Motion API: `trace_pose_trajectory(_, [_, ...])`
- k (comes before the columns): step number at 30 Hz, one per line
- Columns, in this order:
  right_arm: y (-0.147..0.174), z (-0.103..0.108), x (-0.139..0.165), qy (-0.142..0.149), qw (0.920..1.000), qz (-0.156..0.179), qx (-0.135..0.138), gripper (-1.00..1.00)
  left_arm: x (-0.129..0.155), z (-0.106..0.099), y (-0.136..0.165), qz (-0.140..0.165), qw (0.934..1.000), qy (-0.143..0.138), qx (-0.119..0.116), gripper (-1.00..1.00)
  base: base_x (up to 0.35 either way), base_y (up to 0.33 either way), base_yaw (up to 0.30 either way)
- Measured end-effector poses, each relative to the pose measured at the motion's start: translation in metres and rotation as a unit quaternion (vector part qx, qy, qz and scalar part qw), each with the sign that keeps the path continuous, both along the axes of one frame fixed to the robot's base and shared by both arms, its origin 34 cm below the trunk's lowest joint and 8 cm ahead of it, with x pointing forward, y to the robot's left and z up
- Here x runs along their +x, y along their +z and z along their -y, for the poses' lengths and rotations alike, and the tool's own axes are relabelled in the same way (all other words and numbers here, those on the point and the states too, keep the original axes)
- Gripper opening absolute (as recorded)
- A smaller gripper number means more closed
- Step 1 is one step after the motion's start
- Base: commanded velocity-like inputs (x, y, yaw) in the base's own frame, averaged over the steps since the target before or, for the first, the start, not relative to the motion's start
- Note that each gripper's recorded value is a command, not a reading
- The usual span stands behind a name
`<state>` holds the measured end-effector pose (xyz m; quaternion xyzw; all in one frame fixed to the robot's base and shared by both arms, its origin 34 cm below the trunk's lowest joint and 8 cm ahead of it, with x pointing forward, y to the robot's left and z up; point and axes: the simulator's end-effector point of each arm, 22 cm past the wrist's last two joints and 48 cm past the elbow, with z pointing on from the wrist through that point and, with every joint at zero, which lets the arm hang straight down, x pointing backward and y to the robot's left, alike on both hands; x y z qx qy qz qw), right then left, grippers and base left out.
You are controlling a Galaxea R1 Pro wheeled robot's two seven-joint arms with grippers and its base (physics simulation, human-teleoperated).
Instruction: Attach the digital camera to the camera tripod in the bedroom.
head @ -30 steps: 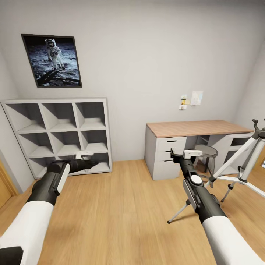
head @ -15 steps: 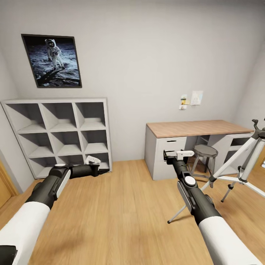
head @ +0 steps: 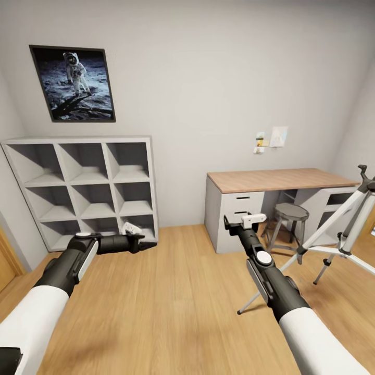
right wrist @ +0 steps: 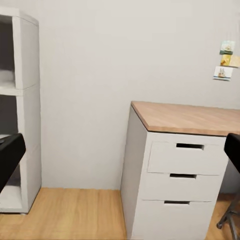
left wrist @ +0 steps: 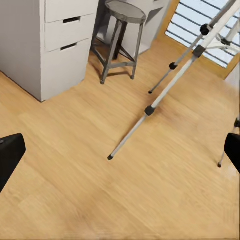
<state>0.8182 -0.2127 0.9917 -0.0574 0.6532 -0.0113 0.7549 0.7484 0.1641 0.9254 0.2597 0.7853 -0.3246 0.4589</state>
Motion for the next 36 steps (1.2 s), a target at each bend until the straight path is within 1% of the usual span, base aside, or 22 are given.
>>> trace_pose_trajectory(1, [-0.002, 0.0, 0.0, 0.001, 1.0, 0.0, 0.0, 1.0, -0.001, 0.0, -0.002, -0.001, 1.0, -0.001, 0.0, 1.0, 0.0, 0.0, 0.0])
trace_pose_trajectory(4, [-0.008, -0.003, -0.001, 0.004, 1.0, -0.001, -0.002, 1.0, -0.007, 0.007, 0.004, 0.009, 0.9997, -0.021, -0.006, 1.0, 0.0, 0.0, 0.0])
trace_pose_trajectory(5, [-0.01, -0.005, -0.002, 0.007, 1.0, 0.0, -0.003, 1.0, -0.012, 0.012, 0.008, 0.012, 0.9992, -0.037, -0.011, 1.0, 0.0, 0.0, 0.0])
trace_pose_trajectory(6, [-0.01, -0.012, -0.003, 0.01, 0.9999, 0.006, -0.01, 1.0, -0.018, 0.015, 0.012, 0.015, 0.9984, -0.052, -0.016, 1.0, 0.0, 0.0, 0.0])
trace_pose_trajectory(9, [-0.01, -0.02, -0.006, 0.015, 0.9996, 0.02, -0.014, 1.0, -0.019, 0.015, 0.008, 0.016, 0.9982, -0.055, -0.016, 1.0, 0.0, 0.0, 0.0])
trace_pose_trajectory(14, [-0.012, -0.025, -0.009, 0.022, 0.9989, 0.04, -0.014, 1.0, -0.021, 0.014, -0.004, 0.013, 0.9982, -0.057, -0.016, 1.0, 0.0, 0.0, 0.0])
trace_pose_trajectory(17, [-0.021, -0.026, -0.009, 0.023, 0.9989, 0.037, -0.015, 1.0, -0.025, 0.02, -0.013, 0.011, 0.9977, -0.066, -0.011, 1.0, 0.0, 0.0, 0.0])
trace_pose_trajectory(19, [-0.042, -0.026, -0.008, 0.026, 0.9993, 0.02, -0.018, 1.0, -0.033, 0.03, -0.024, 0.005, 0.9961, -0.088, -0.001, 1.0, 0.0, 0.0, 0.0])
trace_pose_trajectory(20, [-0.06, -0.026, -0.008, 0.032, 0.9992, 0.004, -0.022, 1.0, -0.04, 0.037, -0.033, -0.002, 0.9947, -0.103, 0.008, 1.0, 0.0, 0.0, 0.0])
trace_pose_trajectory(24, [-0.076, -0.029, -0.009, 0.043, 0.9988, 0.0, -0.026, 1.0, -0.044, 0.04, -0.048, -0.01, 0.9938, -0.11, 0.012, 1.0, 0.0, 0.0, 0.0])
trace_pose_trajectory(25, [-0.078, -0.03, -0.011, 0.051, 0.9983, 0.006, -0.029, 1.0, -0.046, 0.041, -0.055, -0.015, 0.9935, -0.112, 0.013, 1.0, 0.0, 0.0, 0.0])
trace_pose_trajectory(27, [-0.079, -0.027, -0.012, 0.059, 0.9976, 0.016, -0.034, 1.0, -0.047, 0.041, -0.06, -0.017, 0.9933, -0.114, 0.014, 1.0, 0.0, 0.0, 0.0])
trace_pose_trajectory(30, [-0.093, -0.025, -0.015, 0.078, 0.9958, 0.017, -0.045, 1.0, -0.049, 0.039, -0.067, -0.018, 0.9931, -0.115, 0.015, 1.0, 0.0, 0.0, 0.0])
trace_pose_trajectory(31, [-0.1, -0.027, -0.018, 0.093, 0.9943, 0.015, -0.05, 1.0, -0.05, 0.039, -0.069, -0.019, 0.993, -0.116, 0.015, 1.0, 0.0, 0.0, 0.0])
trace_pose_trajectory(32, [-0.105, -0.029, -0.019, 0.102, 0.9933, 0.014, -0.053, 1.0, -0.05, 0.039, -0.071, -0.019, 0.993, -0.116, 0.015, 1.0, 0.0, 0.0, 0.0])
trace_pose_trajectory(33, [-0.111, -0.033, -0.022, 0.118, 0.9913, 0.014, -0.057, 1.0, -0.05, 0.039, -0.073, -0.019, 0.9929, -0.117, 0.015, 1.0, 0.0, 0.0, 0.0])
trace_pose_trajectory(35, [-0.117, -0.038, -0.026, 0.137, 0.9885, 0.016, -0.061, 1.0, -0.051, 0.039, -0.077, -0.019, 0.9928, -0.117, 0.015, 1.0, 0.0, 0.0, 0.0])
trace_pose_trajectory(36, [-0.12, -0.039, -0.027, 0.142, 0.9879, 0.017, -0.061, 1.0, -0.051, 0.039, -0.079, -0.019, 0.9928, -0.117, 0.015, 1.0, 0.0, 0.0, 0.0])
